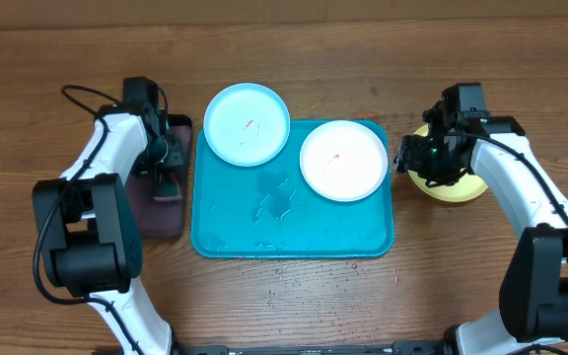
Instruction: Clean dirty plates on tray and stack at the side
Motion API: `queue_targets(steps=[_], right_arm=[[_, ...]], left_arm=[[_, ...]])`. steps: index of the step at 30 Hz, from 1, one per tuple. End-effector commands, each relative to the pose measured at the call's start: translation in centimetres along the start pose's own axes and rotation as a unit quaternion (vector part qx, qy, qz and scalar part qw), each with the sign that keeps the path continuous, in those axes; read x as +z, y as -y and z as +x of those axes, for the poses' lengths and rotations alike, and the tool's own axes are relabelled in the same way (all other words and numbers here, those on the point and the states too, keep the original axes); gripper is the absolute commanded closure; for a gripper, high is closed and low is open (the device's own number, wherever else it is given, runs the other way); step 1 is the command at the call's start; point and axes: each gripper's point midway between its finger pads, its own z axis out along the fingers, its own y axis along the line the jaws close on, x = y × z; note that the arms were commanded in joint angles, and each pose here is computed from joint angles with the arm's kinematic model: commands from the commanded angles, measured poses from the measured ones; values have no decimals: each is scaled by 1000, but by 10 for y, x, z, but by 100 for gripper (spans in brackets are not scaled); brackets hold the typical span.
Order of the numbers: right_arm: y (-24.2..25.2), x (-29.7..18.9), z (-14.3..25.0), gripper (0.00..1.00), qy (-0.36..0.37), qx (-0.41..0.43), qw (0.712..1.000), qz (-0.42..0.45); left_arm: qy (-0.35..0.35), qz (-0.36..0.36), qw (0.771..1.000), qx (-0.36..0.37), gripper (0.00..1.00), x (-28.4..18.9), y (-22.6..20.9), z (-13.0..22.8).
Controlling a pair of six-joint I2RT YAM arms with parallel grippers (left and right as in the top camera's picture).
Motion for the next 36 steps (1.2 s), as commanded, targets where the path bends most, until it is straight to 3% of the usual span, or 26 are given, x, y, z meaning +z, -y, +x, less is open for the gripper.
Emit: queue_targets(steps=[1, 10, 16, 18, 19, 21, 22, 31, 32, 33, 34, 36], right_arm=[[-3, -3, -2, 32, 6, -5, 1000, -4], [-3, -3, -2, 32, 5, -5, 1000, -4], [-3, -3, -2, 32, 5, -5, 1000, -4], [-3, -3, -2, 32, 5, -5, 1000, -4], [-3, -3, -2, 32, 5, -5, 1000, -4], [-3, -3, -2, 32, 5, -5, 1000, -4], [-3, -3, -2, 32, 5, -5, 1000, -4], [-3, -3, -2, 32, 5, -5, 1000, -4], [-3, -3, -2, 32, 5, -5, 1000, -4], [-3, -3, -2, 32, 6, -5, 1000, -4], [-3, -3, -2, 32, 6, -5, 1000, -4], [-3, -3, -2, 32, 6, -5, 1000, -4]], left_arm=[[56, 12, 998, -17, 32, -43, -7, -24], [-14, 14, 1000, -14, 36, -15, -6, 14], [-52, 18, 998, -17, 44, 6, -5, 38], [-54, 17, 998, -16, 59, 8, -5, 41], [-54, 17, 998, -16, 82, 9, -5, 41], [-51, 17, 998, -16, 96, 9, -5, 39], [-49, 16, 999, -16, 96, 9, -5, 38], [-13, -5, 999, -29, 96, -18, -20, 10], [-9, -5, 999, -31, 82, -23, -22, 6], [-5, -5, 999, -33, 58, -27, -23, 2], [-2, -5, 999, -34, 41, -31, -24, -1], [0, -5, 999, -35, 37, -31, -24, -2]])
